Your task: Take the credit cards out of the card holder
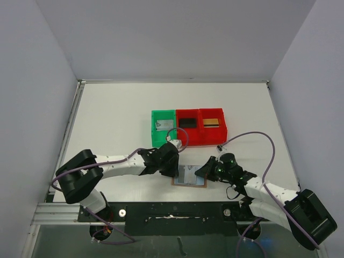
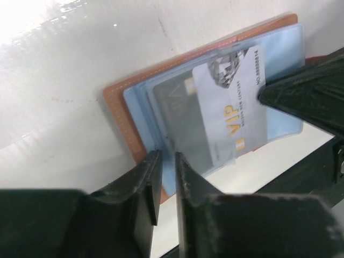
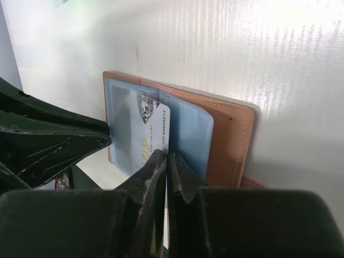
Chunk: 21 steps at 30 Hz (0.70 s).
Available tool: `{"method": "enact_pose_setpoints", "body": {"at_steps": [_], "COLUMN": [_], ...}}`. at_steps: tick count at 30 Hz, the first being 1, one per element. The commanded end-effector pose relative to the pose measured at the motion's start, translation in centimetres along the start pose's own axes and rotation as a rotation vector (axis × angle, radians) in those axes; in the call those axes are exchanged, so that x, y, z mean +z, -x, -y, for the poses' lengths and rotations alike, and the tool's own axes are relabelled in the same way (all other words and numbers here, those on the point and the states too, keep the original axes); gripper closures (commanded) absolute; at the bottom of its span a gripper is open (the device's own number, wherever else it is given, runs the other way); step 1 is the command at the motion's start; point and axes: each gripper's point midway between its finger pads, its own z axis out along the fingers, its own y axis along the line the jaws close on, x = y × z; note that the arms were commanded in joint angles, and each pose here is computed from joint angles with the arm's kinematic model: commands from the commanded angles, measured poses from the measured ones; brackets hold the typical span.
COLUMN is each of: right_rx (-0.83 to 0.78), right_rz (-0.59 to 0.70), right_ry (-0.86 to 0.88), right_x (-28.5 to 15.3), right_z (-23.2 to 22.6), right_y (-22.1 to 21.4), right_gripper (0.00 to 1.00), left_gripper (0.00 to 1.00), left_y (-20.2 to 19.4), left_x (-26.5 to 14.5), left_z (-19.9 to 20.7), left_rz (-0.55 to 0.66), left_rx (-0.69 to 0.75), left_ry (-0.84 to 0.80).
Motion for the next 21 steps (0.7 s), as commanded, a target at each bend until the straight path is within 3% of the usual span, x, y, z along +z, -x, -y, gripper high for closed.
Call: {"method": "enact_pose_setpoints", "body": {"at_steps": [1,3,8,13,21], "right_rx": [-0.024,-0.027,-0.031,-0.028,-0.016], "right_rz": [0.027,0.026,0.029,0.027,0.028], "right_ry": [0.003,0.011,0.026,0.02,0.007], "right_x": [-0.1,-0.2,-0.2,-0.2,-0.2], "right_z": [0.1,-0.1,-0.5,-0.3,0.0], "right_y": [0.5,0.6,0.8,0.8,0.7], "right_gripper": [1.0,1.0,1.0,1.0,1.0], "left_gripper": [0.73,0.62,0.56,0.58,0.71], "left_y": [2.4,3.5,5.7,6.3,3.5], "left_x": [-2.1,-3.0,-4.7,-4.3,0.2], "left_z": [1.0,1.7,4.4,7.4,5.8], "left_rz": [0.127,0.179,0.273,0.273,0.146], "left_rx": [0.014,0.011,0.018,0.046,-0.029], "left_ry": [-0.041,-0.072,-0.191,-0.331,-0.278]}}
